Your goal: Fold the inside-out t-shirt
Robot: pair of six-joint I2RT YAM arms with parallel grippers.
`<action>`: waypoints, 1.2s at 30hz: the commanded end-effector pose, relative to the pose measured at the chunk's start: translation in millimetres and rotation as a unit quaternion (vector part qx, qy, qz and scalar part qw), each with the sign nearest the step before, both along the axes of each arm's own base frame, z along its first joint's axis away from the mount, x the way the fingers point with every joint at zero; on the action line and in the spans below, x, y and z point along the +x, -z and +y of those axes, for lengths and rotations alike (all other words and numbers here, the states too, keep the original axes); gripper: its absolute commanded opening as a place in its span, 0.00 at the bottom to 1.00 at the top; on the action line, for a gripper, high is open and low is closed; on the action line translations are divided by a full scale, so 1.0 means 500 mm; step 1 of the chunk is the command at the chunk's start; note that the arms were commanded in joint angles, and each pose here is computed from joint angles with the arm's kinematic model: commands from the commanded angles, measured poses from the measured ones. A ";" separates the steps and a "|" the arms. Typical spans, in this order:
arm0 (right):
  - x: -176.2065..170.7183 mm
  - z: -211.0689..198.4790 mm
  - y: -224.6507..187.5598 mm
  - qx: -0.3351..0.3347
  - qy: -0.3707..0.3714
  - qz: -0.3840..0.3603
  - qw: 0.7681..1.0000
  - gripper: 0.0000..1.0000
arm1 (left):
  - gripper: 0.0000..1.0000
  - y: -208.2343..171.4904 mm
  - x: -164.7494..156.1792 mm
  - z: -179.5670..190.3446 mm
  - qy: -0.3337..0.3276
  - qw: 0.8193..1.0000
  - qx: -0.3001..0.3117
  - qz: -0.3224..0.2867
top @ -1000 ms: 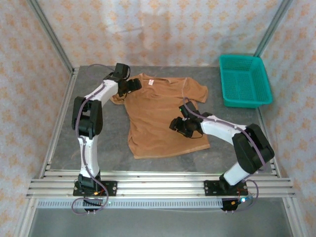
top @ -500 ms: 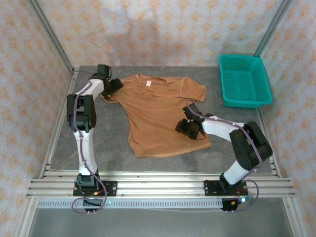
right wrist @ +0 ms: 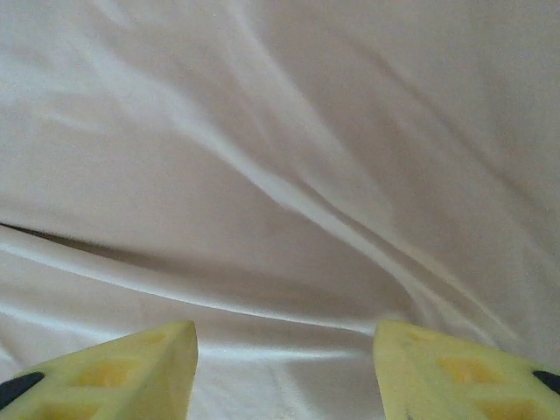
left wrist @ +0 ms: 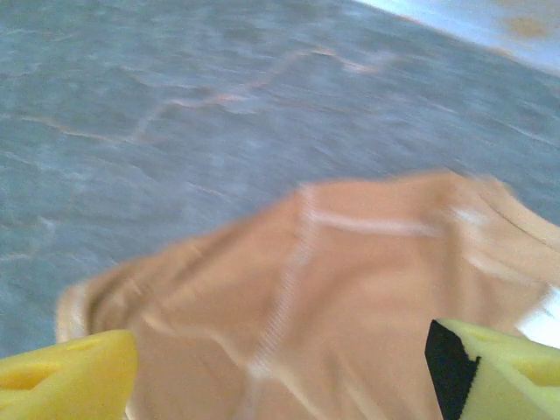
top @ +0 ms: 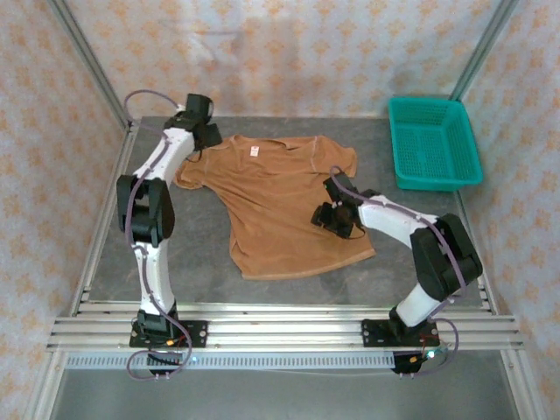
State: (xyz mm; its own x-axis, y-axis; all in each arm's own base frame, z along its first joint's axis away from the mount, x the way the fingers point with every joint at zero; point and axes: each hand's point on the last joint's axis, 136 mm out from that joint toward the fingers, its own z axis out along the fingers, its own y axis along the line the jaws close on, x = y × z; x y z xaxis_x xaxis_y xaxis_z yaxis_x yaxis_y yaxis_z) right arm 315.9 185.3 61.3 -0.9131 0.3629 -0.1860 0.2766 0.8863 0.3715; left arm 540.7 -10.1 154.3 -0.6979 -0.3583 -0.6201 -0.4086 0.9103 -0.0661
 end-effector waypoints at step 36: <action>0.658 -0.183 -0.002 0.015 0.159 -0.107 0.981 0.54 | 0.73 0.225 -0.350 -0.250 0.093 0.972 -0.177 0.124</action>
State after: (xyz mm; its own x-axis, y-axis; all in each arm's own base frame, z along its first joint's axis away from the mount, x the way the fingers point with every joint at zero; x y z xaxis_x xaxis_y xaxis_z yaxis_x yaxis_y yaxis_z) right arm 650.4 88.4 45.7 -0.6683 0.6500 -0.3618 0.4694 0.7457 0.4728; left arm 376.6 -138.9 32.7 -0.8623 -0.4158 -0.2890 -0.2963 0.8771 -0.3781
